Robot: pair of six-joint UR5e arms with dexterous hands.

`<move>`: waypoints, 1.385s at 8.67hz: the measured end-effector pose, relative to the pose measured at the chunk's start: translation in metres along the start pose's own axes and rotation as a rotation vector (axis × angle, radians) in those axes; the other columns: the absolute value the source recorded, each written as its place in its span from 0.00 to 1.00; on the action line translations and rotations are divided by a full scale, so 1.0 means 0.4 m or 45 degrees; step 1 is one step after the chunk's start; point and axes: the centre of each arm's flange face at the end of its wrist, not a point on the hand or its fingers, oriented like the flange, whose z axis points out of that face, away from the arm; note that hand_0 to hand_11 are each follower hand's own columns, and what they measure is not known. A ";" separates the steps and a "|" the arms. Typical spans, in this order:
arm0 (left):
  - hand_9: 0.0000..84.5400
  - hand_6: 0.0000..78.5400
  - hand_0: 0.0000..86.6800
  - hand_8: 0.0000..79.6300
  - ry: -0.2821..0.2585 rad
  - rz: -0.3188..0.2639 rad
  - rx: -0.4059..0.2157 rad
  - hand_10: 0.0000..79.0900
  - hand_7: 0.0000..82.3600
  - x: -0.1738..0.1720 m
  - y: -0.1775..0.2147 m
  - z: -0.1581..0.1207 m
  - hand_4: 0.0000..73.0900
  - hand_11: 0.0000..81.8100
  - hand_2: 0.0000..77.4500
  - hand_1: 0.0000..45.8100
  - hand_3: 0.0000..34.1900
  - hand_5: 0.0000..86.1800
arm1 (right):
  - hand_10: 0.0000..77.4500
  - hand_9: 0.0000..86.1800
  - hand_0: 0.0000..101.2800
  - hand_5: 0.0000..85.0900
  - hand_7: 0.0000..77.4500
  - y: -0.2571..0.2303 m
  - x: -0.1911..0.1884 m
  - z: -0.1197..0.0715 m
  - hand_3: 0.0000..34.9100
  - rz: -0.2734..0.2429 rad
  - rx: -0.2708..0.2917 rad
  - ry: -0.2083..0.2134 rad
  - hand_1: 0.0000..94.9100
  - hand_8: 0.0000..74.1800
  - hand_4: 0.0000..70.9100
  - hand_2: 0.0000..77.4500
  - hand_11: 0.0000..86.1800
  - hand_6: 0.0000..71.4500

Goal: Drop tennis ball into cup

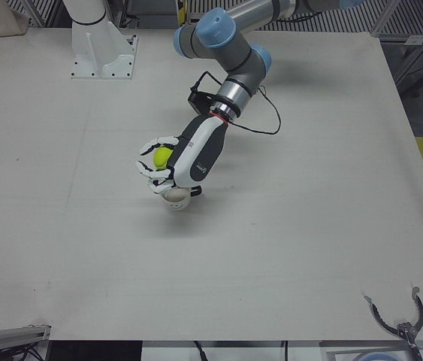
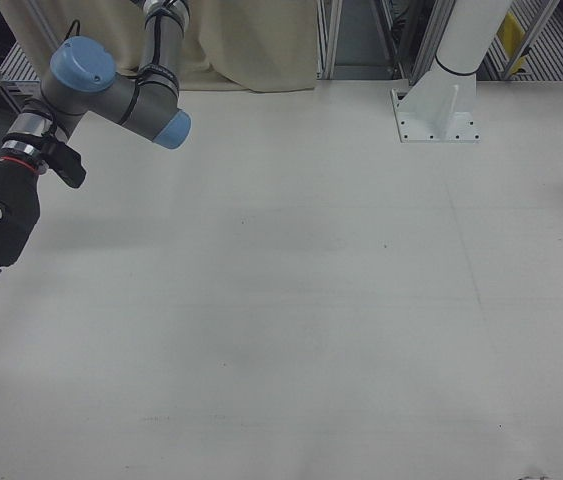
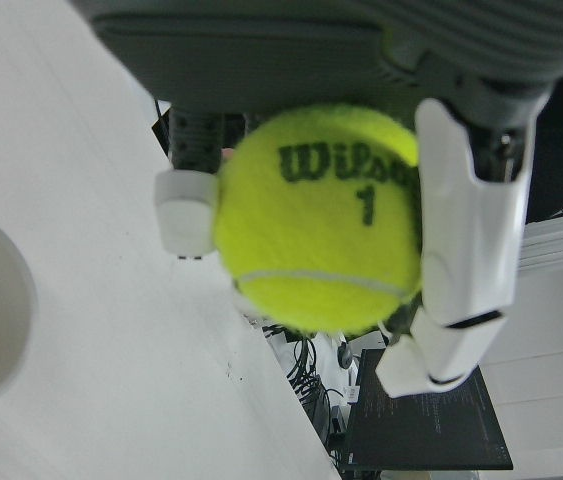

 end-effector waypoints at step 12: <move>0.01 0.06 0.93 0.00 -0.006 -0.034 -0.020 0.03 0.01 -0.020 0.004 -0.003 0.13 0.08 0.27 0.82 0.33 0.15 | 0.00 0.00 0.00 0.00 0.00 0.001 0.000 0.000 0.00 0.001 0.000 0.000 0.01 0.00 0.00 0.01 0.01 0.00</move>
